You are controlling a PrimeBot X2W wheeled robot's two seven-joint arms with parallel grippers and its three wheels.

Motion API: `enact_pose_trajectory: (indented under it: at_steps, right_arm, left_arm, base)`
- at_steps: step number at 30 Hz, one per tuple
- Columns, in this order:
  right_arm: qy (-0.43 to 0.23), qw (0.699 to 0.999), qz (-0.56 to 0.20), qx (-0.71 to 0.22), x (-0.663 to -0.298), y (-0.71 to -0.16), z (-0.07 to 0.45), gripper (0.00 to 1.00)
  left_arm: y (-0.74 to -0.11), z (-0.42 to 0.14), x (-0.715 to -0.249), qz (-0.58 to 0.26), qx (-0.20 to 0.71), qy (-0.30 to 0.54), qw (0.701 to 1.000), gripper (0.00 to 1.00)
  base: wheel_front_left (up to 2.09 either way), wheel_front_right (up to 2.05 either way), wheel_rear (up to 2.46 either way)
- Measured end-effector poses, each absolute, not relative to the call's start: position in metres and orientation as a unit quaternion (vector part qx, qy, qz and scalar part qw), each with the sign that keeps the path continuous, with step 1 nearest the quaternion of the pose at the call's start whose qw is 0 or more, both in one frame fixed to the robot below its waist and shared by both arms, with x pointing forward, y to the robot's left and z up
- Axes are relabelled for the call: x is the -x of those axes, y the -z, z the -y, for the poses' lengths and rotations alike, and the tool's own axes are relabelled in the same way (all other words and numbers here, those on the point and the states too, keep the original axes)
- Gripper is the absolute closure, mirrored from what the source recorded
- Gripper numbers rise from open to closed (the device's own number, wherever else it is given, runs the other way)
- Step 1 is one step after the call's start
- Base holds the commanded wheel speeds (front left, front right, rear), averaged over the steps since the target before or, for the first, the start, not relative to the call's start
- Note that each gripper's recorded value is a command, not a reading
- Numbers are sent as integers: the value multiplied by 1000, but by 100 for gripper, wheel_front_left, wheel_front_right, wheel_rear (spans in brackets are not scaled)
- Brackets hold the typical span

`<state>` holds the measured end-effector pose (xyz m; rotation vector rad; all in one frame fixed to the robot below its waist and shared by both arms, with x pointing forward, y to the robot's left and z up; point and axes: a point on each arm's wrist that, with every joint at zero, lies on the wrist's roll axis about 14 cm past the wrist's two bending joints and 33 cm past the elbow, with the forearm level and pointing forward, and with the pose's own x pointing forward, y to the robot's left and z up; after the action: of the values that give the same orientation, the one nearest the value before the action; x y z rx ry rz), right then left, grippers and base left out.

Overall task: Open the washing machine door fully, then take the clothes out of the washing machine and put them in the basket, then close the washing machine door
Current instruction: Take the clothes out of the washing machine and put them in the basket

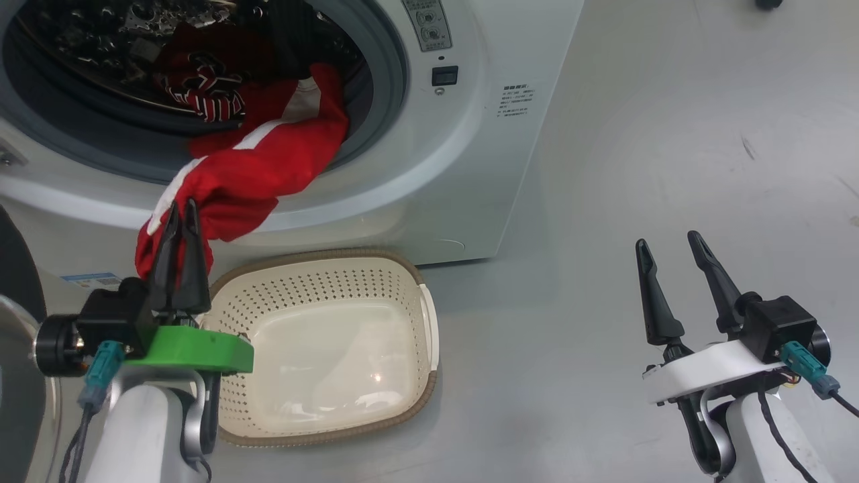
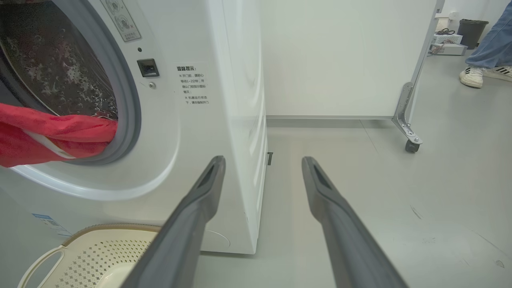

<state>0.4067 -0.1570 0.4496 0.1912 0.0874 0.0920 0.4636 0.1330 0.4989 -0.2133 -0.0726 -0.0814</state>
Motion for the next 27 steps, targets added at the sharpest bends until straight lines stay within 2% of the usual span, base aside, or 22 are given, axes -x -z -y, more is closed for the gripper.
enact_pose_trajectory:
  at_steps: [8,18,27]
  right_arm:
    - [-48,992,-55,-99,-407,-441,154,0]
    - [-40,992,-66,-99,-416,-430,159,0]
    - [-27,991,-79,-100,-424,-416,167,0]
  left_arm:
    - [-424,-108,-439,-96,119,70,986,100]
    - [-338,-66,-407,-261,109,136,949,100]
    - [-294,-39,-418,-346,88,180,917,100]
  base:
    - [0,0,0]
    - [0,0,0]
    - [0,0,0]
